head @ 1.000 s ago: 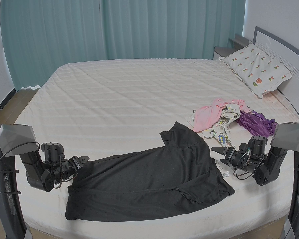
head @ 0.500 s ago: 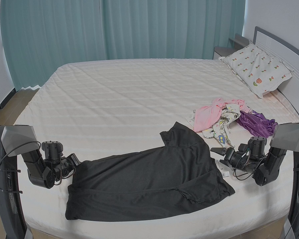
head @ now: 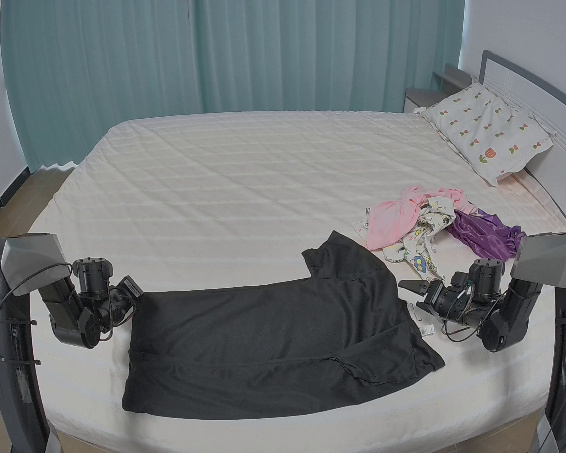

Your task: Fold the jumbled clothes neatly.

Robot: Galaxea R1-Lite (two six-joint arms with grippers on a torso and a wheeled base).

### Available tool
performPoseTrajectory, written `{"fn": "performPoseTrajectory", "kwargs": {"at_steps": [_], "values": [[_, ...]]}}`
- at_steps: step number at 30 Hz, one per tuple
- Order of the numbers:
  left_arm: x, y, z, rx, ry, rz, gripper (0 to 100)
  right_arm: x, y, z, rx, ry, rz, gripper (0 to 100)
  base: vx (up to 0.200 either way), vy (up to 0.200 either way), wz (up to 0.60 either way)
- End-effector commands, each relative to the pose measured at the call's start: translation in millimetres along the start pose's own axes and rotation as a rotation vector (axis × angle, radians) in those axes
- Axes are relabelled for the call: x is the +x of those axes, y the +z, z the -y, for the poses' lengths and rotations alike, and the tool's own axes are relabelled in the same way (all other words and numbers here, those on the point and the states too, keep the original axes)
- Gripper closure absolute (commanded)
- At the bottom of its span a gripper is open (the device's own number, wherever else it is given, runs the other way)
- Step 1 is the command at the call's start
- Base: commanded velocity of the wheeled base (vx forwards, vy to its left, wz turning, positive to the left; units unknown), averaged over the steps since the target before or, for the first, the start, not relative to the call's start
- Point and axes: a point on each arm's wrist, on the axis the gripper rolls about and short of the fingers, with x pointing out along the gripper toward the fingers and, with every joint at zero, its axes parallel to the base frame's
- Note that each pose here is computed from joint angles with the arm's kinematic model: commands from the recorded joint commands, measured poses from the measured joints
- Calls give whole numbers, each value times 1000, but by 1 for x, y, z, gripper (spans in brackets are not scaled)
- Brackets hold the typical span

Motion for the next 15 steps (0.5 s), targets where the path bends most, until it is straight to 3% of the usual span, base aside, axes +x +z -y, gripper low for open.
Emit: {"fn": "performPoseTrajectory", "kwargs": {"at_steps": [1, 15], "values": [[3, 6, 1, -19, -5, 23, 100, 0, 0, 0, -11, 1, 1, 0, 0, 0, 0], [5, 10, 2, -52, -6, 46, 100, 4, 6, -5, -43, 14, 45, 0, 0, 0, 0]]}}
